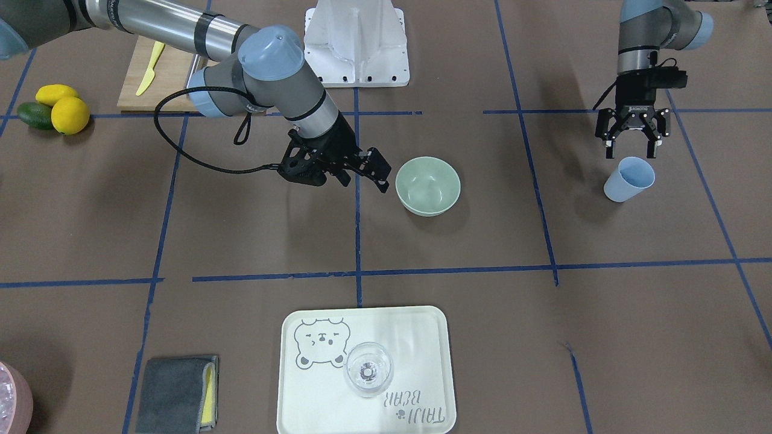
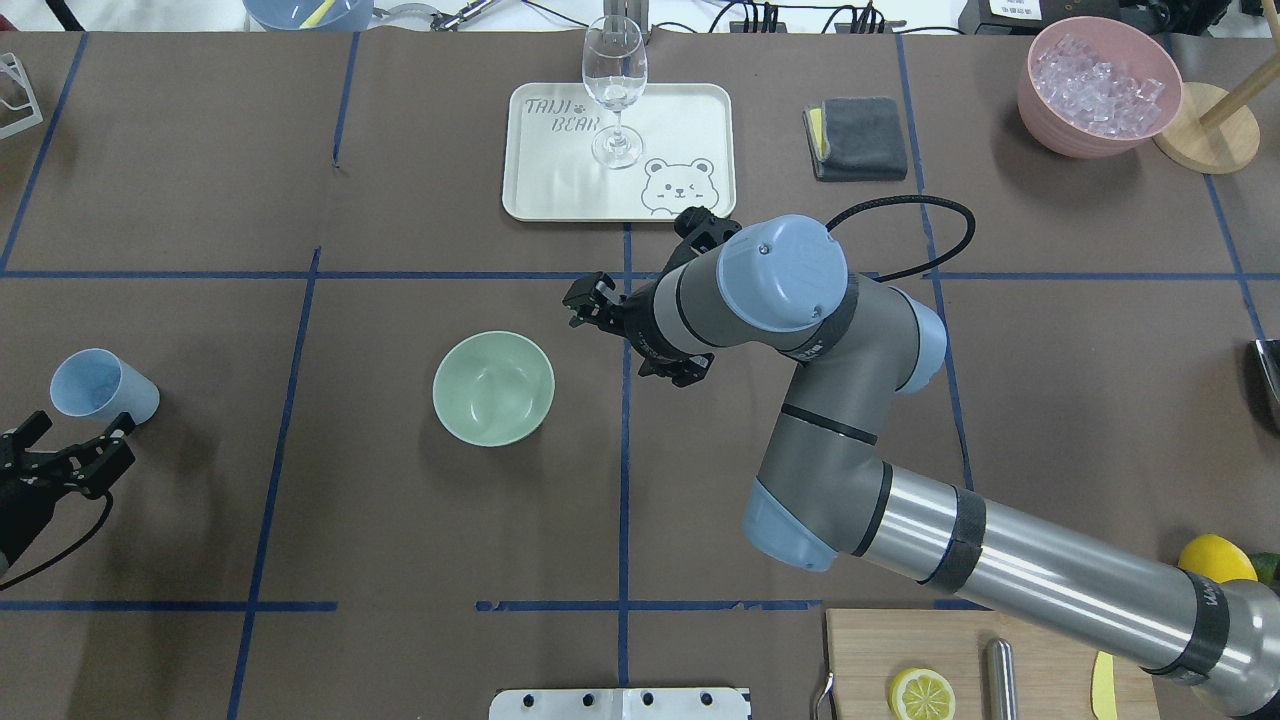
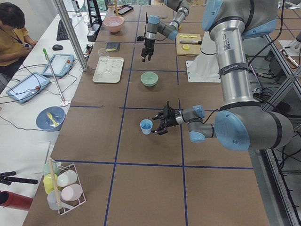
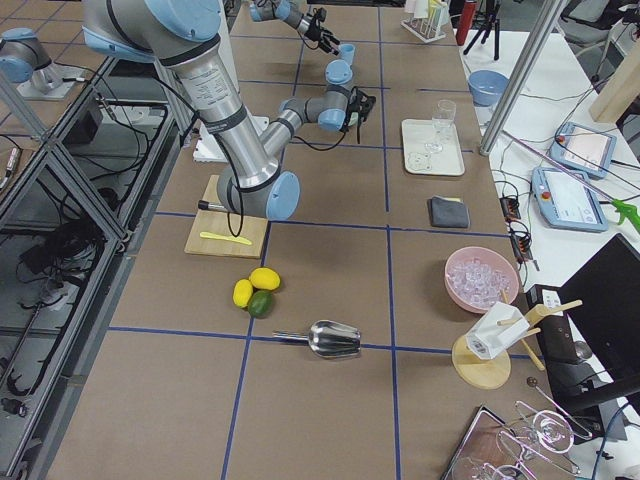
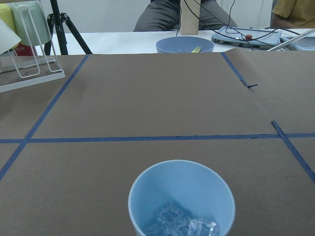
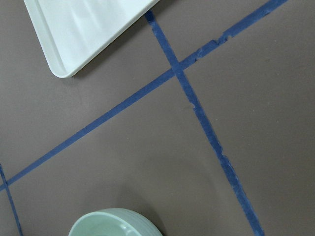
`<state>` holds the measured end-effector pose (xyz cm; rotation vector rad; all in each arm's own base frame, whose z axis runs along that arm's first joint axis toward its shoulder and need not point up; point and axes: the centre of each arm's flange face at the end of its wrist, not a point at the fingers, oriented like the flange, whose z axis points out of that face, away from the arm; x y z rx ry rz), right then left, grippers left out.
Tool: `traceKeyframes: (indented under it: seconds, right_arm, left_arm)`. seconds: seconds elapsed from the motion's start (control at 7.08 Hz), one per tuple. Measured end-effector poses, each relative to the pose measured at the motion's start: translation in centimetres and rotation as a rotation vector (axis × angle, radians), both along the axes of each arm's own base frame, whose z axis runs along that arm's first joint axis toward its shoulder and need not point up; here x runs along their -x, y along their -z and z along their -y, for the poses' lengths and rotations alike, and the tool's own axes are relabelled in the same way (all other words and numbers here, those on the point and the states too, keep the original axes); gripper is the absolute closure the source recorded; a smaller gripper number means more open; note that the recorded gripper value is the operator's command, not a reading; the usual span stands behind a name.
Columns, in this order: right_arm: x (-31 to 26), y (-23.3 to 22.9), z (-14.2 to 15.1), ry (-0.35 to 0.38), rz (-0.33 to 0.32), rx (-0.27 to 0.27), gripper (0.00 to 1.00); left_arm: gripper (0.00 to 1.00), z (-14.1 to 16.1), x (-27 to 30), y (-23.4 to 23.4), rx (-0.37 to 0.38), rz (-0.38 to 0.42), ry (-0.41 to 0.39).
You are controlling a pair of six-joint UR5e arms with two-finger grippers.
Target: Pour ice into bowl
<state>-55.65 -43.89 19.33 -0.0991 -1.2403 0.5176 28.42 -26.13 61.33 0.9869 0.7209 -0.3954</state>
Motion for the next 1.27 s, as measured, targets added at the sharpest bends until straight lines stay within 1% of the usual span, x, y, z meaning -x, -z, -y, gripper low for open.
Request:
traceKeyframes:
  seconds: [0.14, 0.42, 0.57, 0.99, 1.27]
  right_arm:
    - [-0.2, -0.1, -0.1, 0.000, 0.001, 0.000, 0.00]
    - [-0.6, 0.1, -0.4, 0.000, 0.007, -0.004, 0.00]
    - [-0.7, 0.3, -0.5, 0.001, 0.009, -0.005, 0.00]
    - [-0.7, 0.4, -0.5, 0.002, 0.011, -0.006, 0.00]
    - [-0.8, 0.6, -0.6, 0.002, 0.014, -0.008, 0.00]
  left_arm:
    - [0.01, 0.2, -0.8, -0.5, -0.025, 0.011, 0.033]
    - [0.01, 0.9, -0.9, -2.6, -0.095, 0.067, 0.134]
    - [0.01, 1.1, -1.3, -3.3, -0.115, 0.085, 0.161]
    - [0.01, 1.6, -4.2, -3.7, -0.127, 0.078, 0.175]
    - [0.02, 1.8, -4.7, -3.6, -0.127, 0.081, 0.176]
